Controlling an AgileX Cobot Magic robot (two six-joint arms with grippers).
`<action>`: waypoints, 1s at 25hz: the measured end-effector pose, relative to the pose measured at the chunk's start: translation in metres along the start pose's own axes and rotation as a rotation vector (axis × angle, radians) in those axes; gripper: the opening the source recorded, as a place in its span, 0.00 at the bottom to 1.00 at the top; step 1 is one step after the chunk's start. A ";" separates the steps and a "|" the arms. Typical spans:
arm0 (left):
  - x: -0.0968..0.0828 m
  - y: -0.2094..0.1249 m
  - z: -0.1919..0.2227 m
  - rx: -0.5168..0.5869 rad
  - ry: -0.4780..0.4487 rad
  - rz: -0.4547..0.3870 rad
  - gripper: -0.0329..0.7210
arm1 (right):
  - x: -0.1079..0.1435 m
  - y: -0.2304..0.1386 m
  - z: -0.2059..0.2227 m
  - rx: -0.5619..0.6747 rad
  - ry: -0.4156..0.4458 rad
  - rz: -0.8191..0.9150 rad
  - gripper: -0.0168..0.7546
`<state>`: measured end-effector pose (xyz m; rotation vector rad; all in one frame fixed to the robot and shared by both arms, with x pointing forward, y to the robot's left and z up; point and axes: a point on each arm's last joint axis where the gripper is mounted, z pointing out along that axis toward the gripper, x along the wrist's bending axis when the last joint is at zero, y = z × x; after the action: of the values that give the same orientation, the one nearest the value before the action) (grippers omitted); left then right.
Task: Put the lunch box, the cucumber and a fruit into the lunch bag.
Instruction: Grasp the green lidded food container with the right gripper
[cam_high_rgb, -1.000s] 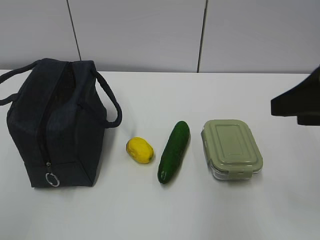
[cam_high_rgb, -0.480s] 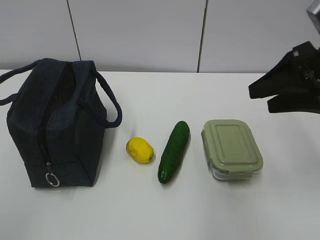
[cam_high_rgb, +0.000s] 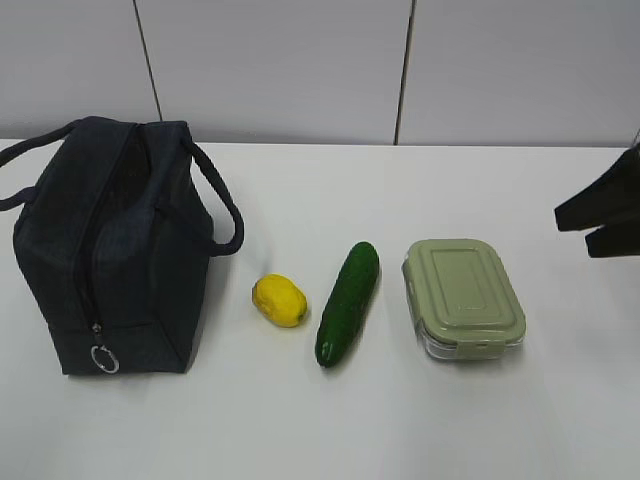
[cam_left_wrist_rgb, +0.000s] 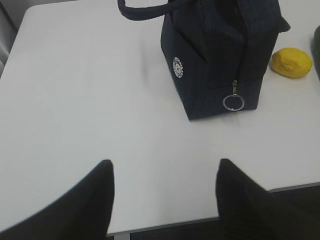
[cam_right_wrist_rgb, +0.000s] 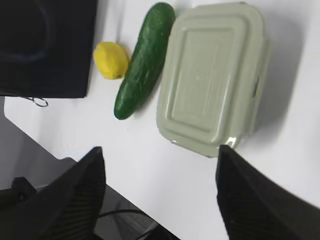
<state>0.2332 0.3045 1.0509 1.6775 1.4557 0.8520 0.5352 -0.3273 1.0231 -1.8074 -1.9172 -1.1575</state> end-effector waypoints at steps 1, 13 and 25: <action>0.000 0.000 0.000 0.000 0.000 0.000 0.64 | -0.006 -0.001 0.003 0.021 -0.005 0.005 0.69; 0.000 0.000 0.000 0.000 0.000 0.000 0.64 | -0.038 -0.004 0.026 0.115 0.002 0.061 0.69; 0.000 0.000 0.000 0.000 0.000 0.000 0.64 | -0.044 -0.001 0.030 0.087 -0.007 0.094 0.86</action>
<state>0.2332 0.3045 1.0509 1.6775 1.4557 0.8520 0.5527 -0.3378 0.9740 -1.8362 -1.8356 -1.0229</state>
